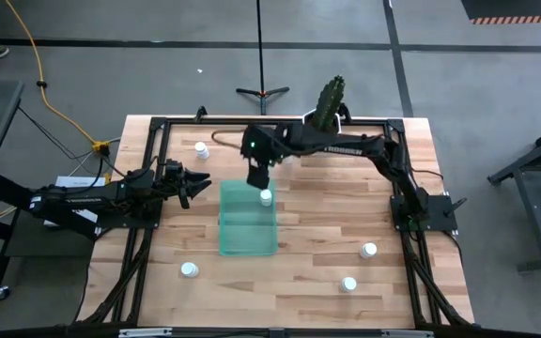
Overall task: Pick and place pill bottles into a basket
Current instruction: Put the pill bottle into the blue bin
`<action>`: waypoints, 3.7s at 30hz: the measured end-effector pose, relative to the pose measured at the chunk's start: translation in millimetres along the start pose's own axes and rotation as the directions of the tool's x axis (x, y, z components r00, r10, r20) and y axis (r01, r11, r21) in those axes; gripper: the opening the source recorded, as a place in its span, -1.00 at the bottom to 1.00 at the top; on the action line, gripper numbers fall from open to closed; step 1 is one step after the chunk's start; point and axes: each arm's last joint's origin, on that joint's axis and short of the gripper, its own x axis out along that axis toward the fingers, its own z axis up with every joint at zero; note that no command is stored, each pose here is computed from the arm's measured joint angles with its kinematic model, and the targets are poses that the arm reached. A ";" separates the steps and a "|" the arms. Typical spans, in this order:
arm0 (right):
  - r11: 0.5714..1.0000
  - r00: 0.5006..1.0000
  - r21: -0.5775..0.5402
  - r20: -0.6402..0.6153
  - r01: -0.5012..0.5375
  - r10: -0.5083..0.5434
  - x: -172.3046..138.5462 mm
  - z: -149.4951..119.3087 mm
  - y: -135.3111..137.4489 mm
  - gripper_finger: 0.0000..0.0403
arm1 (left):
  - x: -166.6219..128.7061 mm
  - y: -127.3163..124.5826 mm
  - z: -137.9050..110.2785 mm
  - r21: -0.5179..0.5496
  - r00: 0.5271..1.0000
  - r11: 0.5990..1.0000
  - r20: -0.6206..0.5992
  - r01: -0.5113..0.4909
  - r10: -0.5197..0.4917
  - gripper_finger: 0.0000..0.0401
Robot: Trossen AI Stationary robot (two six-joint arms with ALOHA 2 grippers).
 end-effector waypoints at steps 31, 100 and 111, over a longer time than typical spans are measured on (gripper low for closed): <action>0.953 0.822 0.304 0.542 0.005 -0.177 -3.3 -58.5 17.6 -0.03 | 0.0 -0.1 -0.4 0.002 1.000 1.000 -0.008 0.007 -0.007 0.02; 0.551 0.810 0.751 -0.546 0.363 0.211 -106.6 -328.1 117.9 0.40 | 0.0 0.0 -0.6 -0.001 1.000 1.000 -0.011 0.007 -0.007 0.02; 0.595 0.785 0.683 -0.604 0.423 0.135 -87.1 -335.8 127.9 0.40 | 0.0 0.0 -0.6 -0.001 1.000 1.000 -0.010 0.006 -0.006 0.02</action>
